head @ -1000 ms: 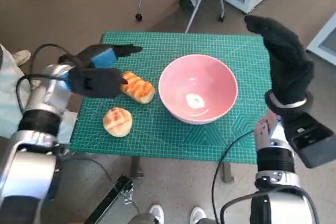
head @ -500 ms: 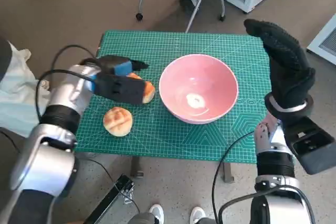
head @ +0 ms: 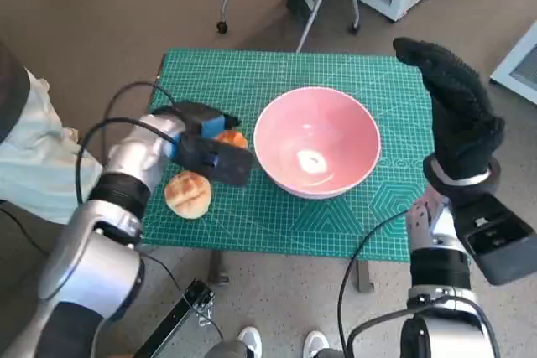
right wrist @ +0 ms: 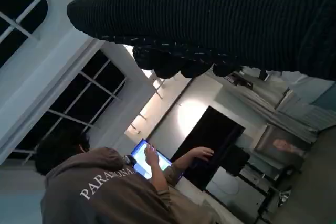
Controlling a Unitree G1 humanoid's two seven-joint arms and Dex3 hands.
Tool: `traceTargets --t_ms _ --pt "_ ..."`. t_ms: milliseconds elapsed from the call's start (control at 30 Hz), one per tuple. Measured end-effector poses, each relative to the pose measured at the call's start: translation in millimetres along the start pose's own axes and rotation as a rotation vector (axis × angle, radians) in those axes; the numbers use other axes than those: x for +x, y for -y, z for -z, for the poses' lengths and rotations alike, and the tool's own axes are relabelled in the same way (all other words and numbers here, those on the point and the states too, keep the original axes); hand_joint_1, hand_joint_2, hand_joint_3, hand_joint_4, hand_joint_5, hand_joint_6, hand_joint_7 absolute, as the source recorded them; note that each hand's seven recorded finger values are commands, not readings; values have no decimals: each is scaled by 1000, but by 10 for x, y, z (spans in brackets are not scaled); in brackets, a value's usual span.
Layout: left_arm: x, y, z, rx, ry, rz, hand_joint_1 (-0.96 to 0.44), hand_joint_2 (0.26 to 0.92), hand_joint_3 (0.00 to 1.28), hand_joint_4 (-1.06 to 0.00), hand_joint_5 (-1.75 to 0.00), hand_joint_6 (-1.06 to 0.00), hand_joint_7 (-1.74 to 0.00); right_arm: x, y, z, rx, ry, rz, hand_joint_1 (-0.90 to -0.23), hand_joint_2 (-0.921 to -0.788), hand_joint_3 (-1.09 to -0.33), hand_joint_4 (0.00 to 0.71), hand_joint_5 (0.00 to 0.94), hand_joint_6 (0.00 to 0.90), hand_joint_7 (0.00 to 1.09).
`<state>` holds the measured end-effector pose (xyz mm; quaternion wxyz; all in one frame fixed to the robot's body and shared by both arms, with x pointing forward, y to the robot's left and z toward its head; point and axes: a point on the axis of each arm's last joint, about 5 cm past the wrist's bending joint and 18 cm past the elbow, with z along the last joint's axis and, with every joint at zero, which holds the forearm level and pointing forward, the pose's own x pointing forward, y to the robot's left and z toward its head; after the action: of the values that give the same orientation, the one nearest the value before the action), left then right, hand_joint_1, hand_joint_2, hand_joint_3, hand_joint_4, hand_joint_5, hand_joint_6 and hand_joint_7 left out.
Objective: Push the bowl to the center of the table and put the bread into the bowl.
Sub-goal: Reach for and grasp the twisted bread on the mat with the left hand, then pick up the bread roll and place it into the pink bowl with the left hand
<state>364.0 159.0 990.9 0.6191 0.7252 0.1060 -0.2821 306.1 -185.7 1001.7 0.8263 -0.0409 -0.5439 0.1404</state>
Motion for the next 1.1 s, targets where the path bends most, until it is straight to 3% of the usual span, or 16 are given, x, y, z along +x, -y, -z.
traceTargets --t_ms 167,267,300,333,400,500,867,1100 --pt "27 43 -42 41 -8 -27 -129 801 13 -371 -46 -540 -80 -14 -1 -3 -3 -3 6 -609 -921 -677 357 7 28 845" --pt "41 99 -54 78 5 -62 -108 844 24 -590 -104 -652 -121 -18 -2 -8 -5 -1 7 -614 -921 -676 356 6 27 846" --pt "44 117 -55 91 11 -75 -70 872 61 -611 -527 -611 -497 -20 -4 -9 -6 -1 7 -614 -921 -676 356 6 26 847" --pt "45 129 -55 103 18 -85 -45 889 95 -614 -811 -573 -749 -22 -4 -10 -6 -1 6 -615 -921 -675 356 6 26 847" --pt "42 151 -43 122 37 -111 -24 904 106 -621 -1065 -583 -918 -27 -6 -13 -7 -1 5 -613 -921 -674 356 6 25 848" --pt "28 158 -16 133 63 -144 -8 914 100 -624 -1232 -623 -1024 -34 -6 -15 -8 -2 5 -606 -921 -674 356 6 24 850" --pt "-64 73 159 15 79 -189 0 920 84 -635 -1172 -646 -1199 -38 -10 -21 -14 4 15 -586 -921 -677 356 5 21 853" --pt "-243 -250 323 -76 95 -345 1 920 78 -640 -1127 -656 -1224 -39 -14 -22 -15 5 21 -601 -921 -674 357 5 21 850"
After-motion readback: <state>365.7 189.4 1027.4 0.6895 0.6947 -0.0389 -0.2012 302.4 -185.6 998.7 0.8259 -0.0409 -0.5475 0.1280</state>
